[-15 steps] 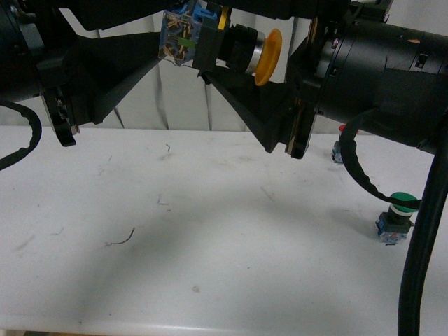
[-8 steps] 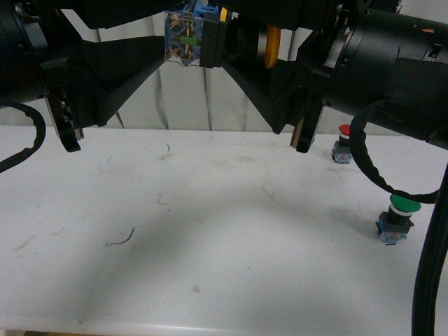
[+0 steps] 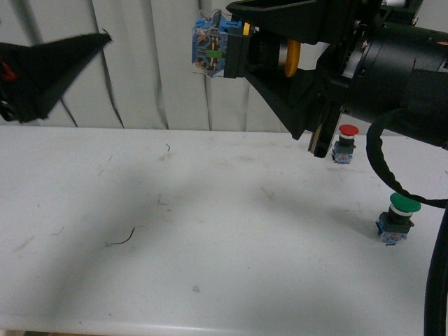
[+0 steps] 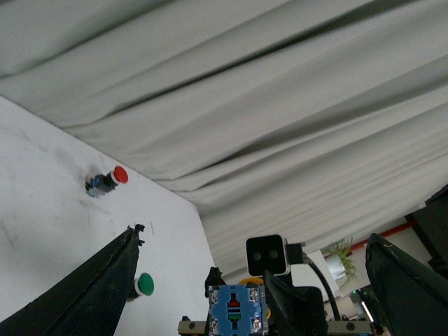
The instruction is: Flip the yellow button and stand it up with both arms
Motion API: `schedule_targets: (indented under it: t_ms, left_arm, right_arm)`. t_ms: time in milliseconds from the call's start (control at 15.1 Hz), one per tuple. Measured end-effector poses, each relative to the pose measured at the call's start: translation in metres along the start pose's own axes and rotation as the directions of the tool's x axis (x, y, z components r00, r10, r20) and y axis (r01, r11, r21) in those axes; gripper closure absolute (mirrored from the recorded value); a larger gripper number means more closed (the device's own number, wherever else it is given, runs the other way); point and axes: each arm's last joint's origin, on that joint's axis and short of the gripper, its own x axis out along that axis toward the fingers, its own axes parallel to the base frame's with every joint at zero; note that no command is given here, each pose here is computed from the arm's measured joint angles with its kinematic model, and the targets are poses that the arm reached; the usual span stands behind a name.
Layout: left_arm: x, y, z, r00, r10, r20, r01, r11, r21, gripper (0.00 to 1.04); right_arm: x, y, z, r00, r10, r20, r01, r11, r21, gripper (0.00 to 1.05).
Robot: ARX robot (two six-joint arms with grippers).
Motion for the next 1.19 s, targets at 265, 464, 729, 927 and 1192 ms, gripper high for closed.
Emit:
schedule_targets:
  t_ms: [265,464,729,927,1192]
  left_arm:
    - [-0.07,-0.008,0.049,0.986,0.075,0.152,-0.097,0.985,0.141,0.07]
    - [-0.133,-0.025,0.046,0.957,0.165,0.24,-0.246,0.898,0.366,0.07]
    - [-0.184,-0.055,0.019,0.816,0.312,0.487,-0.566,0.606,0.559,0.27]
    - [-0.179,-0.035,-0.022,0.776,0.421,0.47,-0.625,0.41,0.665,0.56]
    - [-0.171,-0.027,-0.056,0.77,0.407,0.491,-0.622,0.313,0.717,1.03]
  right_arm:
    - [-0.015,-0.005,0.013,0.998,-0.027,0.055,0.027,1.0,0.001,0.68]
    - [-0.019,-0.005,0.018,0.996,-0.032,0.079,0.032,0.999,-0.004,0.68]
    - [-0.019,0.002,0.019,0.996,-0.015,0.087,0.018,0.999,-0.035,0.68]
    - [-0.018,0.005,0.017,0.997,-0.01,0.079,0.014,0.998,-0.058,0.68]
    - [-0.02,0.009,0.017,0.997,-0.003,0.08,0.01,0.995,-0.097,0.69]
